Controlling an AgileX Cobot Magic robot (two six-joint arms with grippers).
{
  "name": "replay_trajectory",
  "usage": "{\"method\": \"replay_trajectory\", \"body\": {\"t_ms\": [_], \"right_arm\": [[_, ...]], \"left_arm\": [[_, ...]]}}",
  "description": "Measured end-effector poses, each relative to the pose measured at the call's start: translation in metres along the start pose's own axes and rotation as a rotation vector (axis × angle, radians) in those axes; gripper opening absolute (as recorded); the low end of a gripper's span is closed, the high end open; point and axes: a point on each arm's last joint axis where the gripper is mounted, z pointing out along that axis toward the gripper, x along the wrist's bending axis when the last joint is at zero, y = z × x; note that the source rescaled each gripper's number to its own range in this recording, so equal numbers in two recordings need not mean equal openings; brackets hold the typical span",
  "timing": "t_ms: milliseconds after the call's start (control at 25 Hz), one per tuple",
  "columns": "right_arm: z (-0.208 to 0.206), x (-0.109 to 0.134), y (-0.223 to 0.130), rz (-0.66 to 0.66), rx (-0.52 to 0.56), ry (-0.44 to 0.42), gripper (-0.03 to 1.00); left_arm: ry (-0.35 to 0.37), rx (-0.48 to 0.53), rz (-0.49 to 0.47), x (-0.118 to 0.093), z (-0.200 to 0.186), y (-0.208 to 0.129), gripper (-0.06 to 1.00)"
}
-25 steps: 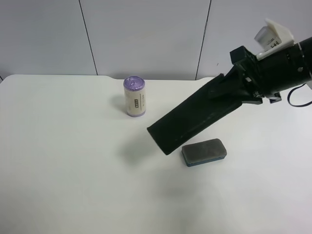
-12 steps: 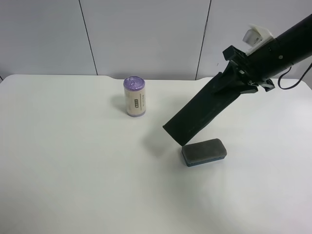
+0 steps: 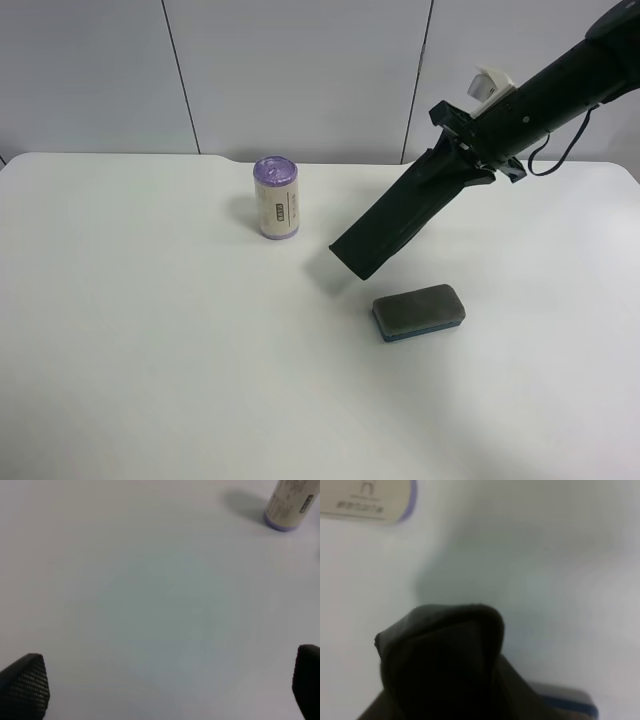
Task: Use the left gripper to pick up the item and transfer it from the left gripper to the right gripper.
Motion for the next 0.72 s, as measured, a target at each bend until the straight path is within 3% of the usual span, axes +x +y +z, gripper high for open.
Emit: {"method": "replay_trajectory", "body": {"t_ms": [280,720], "right_arm": [[0.022,-0.013,0.004,0.024,-0.023,0.045,0.0],[0.033,-0.026,0.011,0.049,-0.09,-0.005,0.0]], "left_arm": [[0.0,0.0,0.0,0.0,0.0,0.0,1.0],[0.0,0.0,0.0,0.0,0.0,0.0,1.0]]}}
